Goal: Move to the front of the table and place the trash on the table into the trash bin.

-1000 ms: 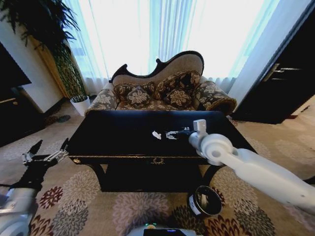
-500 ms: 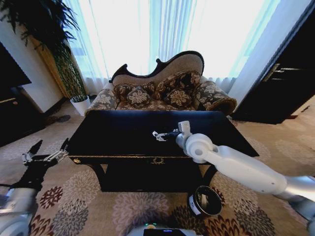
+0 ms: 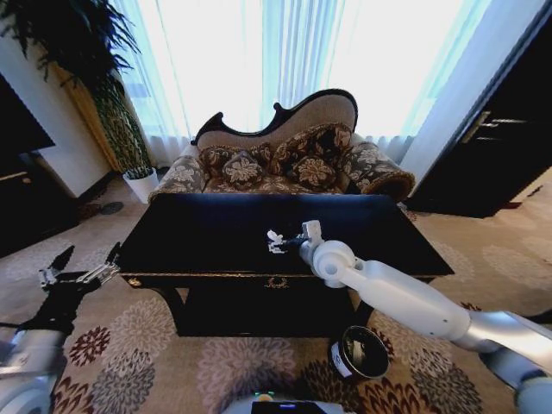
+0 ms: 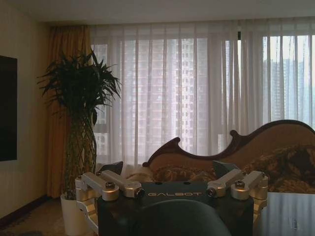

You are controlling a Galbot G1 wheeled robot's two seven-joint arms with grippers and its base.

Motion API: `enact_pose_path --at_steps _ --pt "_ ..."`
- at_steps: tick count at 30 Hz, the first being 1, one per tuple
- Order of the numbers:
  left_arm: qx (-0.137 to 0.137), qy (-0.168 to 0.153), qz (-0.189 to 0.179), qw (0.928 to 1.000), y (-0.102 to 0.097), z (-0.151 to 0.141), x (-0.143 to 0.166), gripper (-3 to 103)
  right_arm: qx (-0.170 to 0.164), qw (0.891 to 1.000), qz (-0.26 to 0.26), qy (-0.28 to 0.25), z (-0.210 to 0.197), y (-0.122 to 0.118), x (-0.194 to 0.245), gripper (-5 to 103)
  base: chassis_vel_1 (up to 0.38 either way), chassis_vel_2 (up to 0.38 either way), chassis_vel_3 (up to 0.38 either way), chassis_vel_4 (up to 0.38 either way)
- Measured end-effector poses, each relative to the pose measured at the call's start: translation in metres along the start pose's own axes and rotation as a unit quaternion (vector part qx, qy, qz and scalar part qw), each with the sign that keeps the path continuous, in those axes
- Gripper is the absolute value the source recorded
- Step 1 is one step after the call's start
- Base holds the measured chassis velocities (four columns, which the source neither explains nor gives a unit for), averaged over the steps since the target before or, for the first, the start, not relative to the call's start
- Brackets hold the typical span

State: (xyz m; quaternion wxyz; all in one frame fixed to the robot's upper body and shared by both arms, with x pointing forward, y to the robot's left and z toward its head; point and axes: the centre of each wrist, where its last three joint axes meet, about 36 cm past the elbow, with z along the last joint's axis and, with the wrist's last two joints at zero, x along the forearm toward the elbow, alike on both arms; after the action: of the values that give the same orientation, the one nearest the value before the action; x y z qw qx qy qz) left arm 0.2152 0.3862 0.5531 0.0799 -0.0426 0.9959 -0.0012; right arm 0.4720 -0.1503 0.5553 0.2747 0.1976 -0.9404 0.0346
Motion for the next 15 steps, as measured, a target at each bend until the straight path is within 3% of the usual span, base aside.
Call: enact_pose_path --at_steps 3,5,8,15 --pt "0.0 0.0 0.0 1.0 0.0 0.0 0.0 100 0.0 1.0 0.001 -0.003 -0.0001 -0.0009 -0.0009 102 0.0 0.0 0.0 0.0" --pt "0.0 0.0 0.0 1.0 0.0 0.0 0.0 100 0.0 1.0 0.0 -0.005 -0.0002 -0.0009 -0.001 98 0.0 0.0 0.0 0.0" --pt "0.0 0.0 0.0 1.0 0.0 0.0 0.0 100 0.0 1.0 -0.001 -0.007 -0.0001 -0.0004 -0.0006 83 0.0 0.0 0.0 0.0" --pt "0.0 0.0 0.0 1.0 0.0 0.0 0.0 100 -0.005 1.0 -0.004 -0.008 0.0011 0.0008 0.0017 61 0.0 0.0 0.0 0.0"
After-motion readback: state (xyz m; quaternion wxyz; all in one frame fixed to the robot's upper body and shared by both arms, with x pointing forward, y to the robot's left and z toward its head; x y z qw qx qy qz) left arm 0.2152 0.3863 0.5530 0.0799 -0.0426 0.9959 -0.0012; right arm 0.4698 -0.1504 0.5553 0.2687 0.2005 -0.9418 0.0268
